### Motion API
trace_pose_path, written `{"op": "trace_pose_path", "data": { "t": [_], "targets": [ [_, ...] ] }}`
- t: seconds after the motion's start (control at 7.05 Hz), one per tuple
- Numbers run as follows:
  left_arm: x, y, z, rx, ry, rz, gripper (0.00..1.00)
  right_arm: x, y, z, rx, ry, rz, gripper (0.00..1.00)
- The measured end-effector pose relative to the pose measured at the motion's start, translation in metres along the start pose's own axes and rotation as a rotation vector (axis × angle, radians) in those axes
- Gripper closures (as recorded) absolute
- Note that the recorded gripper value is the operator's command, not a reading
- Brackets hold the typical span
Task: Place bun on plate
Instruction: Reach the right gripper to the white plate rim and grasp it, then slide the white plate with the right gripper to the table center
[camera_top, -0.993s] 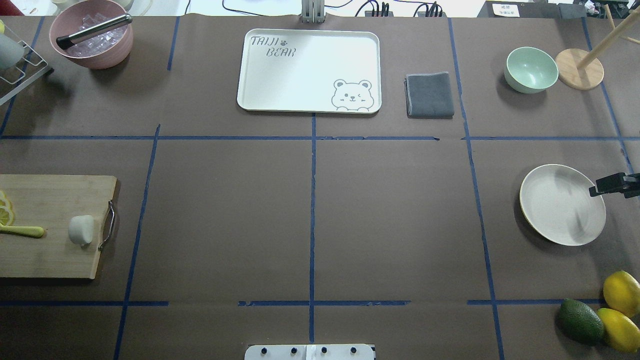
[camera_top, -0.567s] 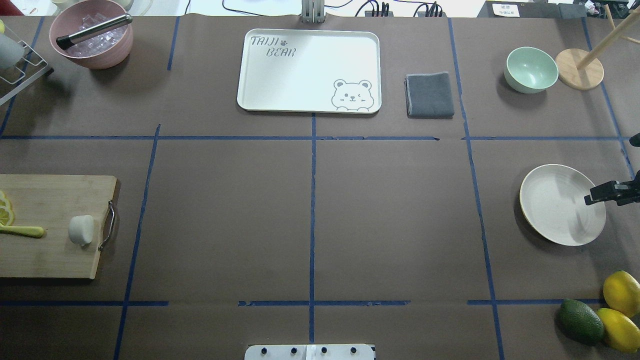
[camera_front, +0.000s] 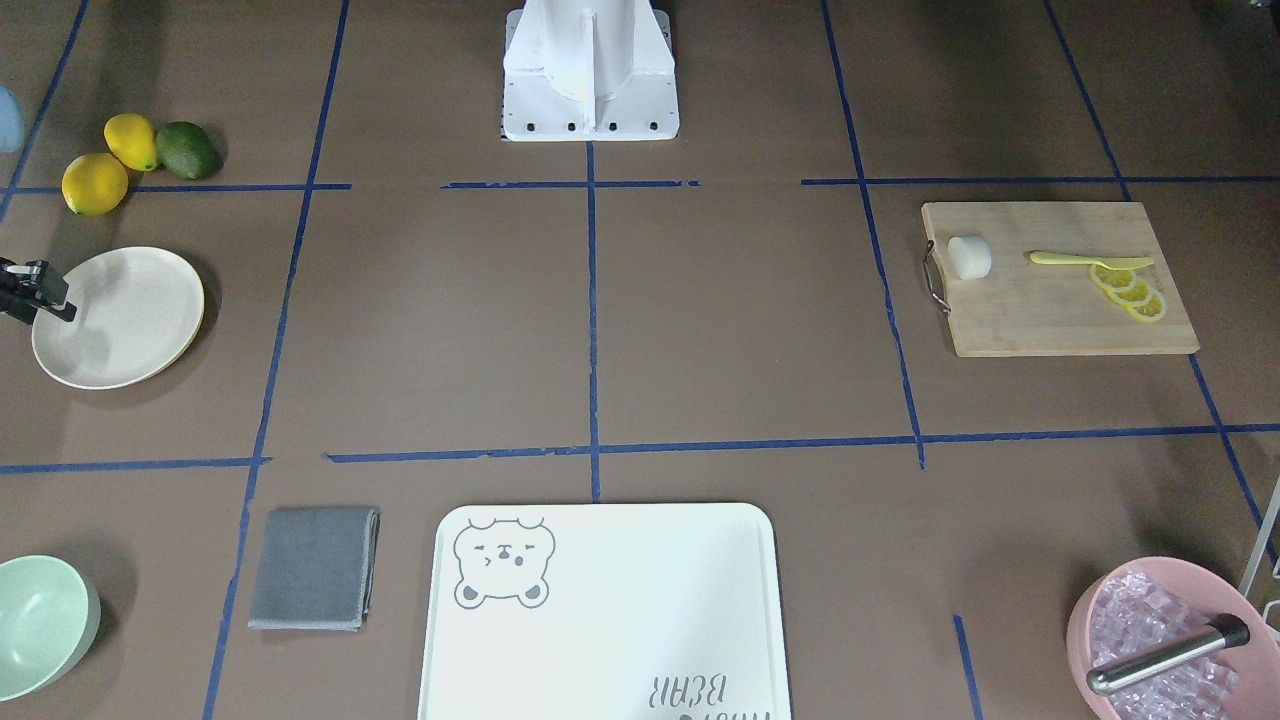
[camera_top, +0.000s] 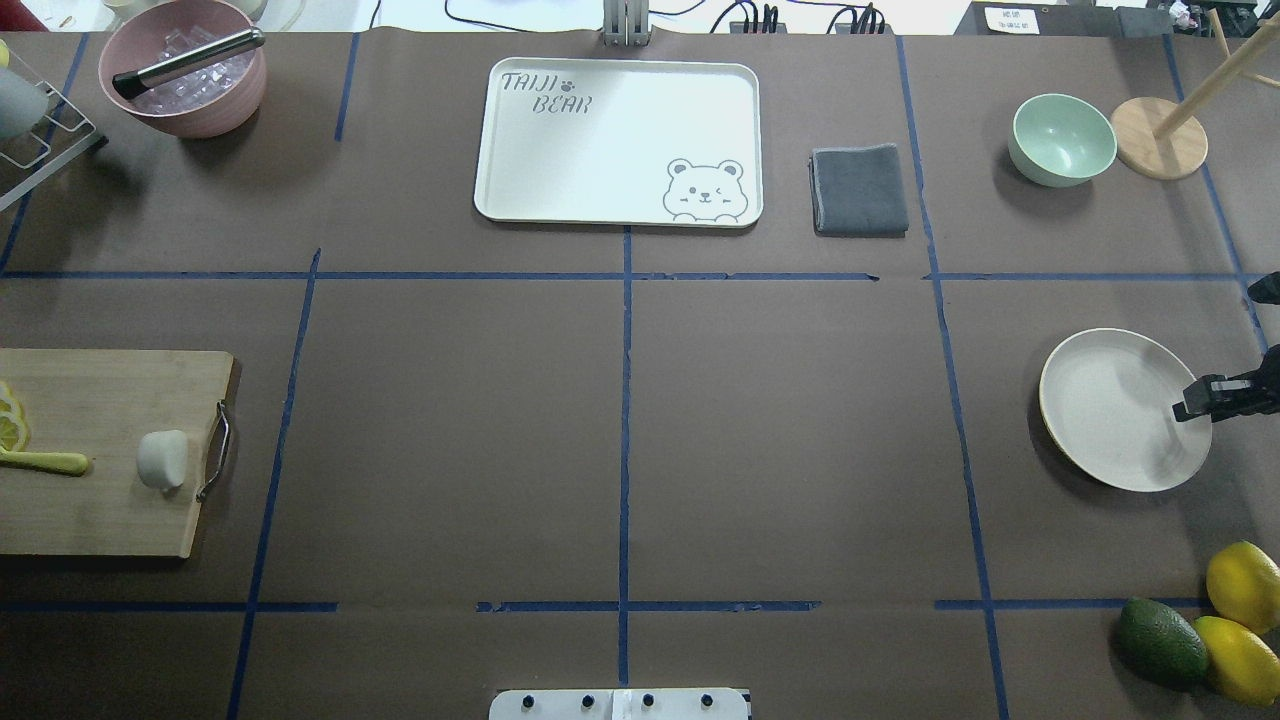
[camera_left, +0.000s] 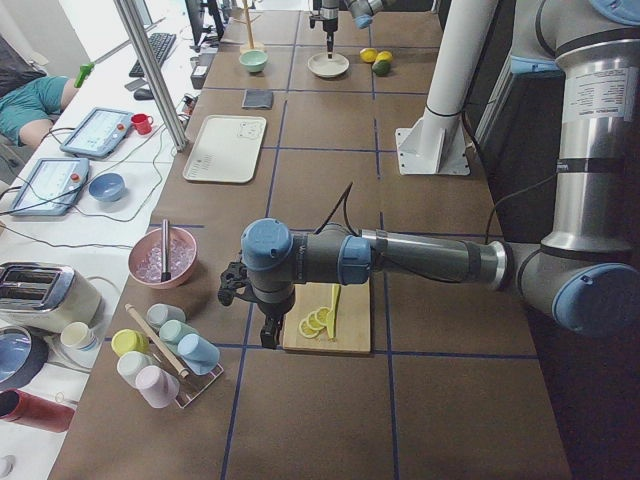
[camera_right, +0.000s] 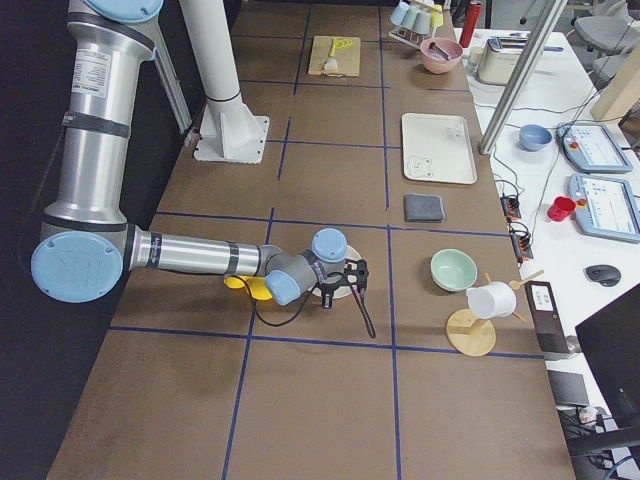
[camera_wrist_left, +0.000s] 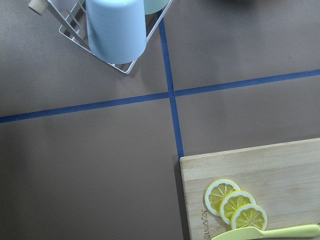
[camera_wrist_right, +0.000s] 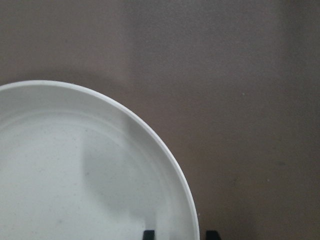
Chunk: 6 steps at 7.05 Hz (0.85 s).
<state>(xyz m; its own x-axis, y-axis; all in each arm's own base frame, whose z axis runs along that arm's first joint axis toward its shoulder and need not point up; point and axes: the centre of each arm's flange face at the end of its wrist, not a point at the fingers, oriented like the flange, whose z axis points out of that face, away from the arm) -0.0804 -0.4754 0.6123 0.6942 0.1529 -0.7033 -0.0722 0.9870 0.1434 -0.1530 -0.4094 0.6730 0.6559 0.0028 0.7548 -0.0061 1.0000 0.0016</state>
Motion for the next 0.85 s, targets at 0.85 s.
{"op": "trace_pose_path", "data": {
  "t": [0.85],
  "targets": [
    [0.006,-0.001,-0.007,0.012,-0.002,0.008,0.00,-0.009,-0.016,-0.067,0.080,-0.190,-0.003,1.00]
  ]
}}
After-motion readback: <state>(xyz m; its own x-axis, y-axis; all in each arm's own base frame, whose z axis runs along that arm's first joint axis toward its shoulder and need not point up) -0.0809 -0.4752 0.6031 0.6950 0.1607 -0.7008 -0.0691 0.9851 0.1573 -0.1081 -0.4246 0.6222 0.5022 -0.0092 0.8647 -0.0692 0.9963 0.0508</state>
